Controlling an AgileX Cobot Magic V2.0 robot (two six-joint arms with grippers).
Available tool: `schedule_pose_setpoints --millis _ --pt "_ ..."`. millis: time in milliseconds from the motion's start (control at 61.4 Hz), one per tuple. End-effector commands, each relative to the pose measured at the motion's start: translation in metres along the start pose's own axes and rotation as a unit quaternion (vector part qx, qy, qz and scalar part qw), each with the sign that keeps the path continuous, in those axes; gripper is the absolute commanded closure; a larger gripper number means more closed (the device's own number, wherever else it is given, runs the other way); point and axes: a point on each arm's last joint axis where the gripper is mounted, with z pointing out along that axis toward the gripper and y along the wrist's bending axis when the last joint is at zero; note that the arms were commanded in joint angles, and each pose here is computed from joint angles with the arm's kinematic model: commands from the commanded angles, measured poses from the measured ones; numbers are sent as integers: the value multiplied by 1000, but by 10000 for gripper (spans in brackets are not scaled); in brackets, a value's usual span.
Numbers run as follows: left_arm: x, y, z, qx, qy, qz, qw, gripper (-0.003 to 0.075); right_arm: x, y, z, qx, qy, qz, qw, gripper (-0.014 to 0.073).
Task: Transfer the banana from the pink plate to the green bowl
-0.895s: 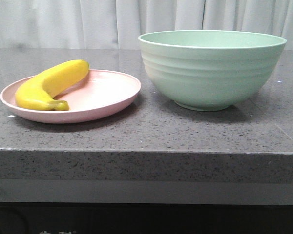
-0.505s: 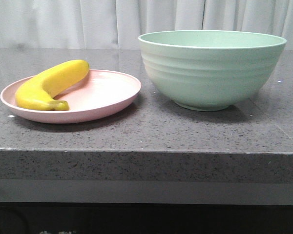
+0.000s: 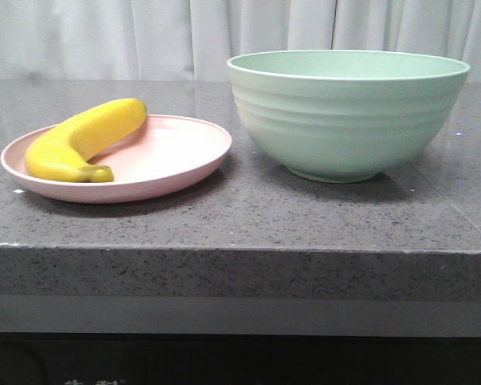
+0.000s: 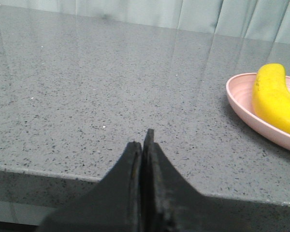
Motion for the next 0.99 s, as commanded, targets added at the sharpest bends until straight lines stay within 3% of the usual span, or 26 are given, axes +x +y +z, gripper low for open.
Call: schedule_pose_setpoints --millis 0,651,781,977 --pt "-7 0 -2 2 -51 -5 999 738 -10 0 -2 4 -54 -5 999 654" --pt "-10 0 -2 2 -70 -6 998 738 -10 0 -2 4 -54 -4 999 654" --pt "-18 0 -4 3 -108 -9 994 738 -11 0 -3 4 -60 -4 998 654" --pt "-47 -4 -12 8 -130 -9 991 738 -43 3 -13 -1 -115 -5 993 654"
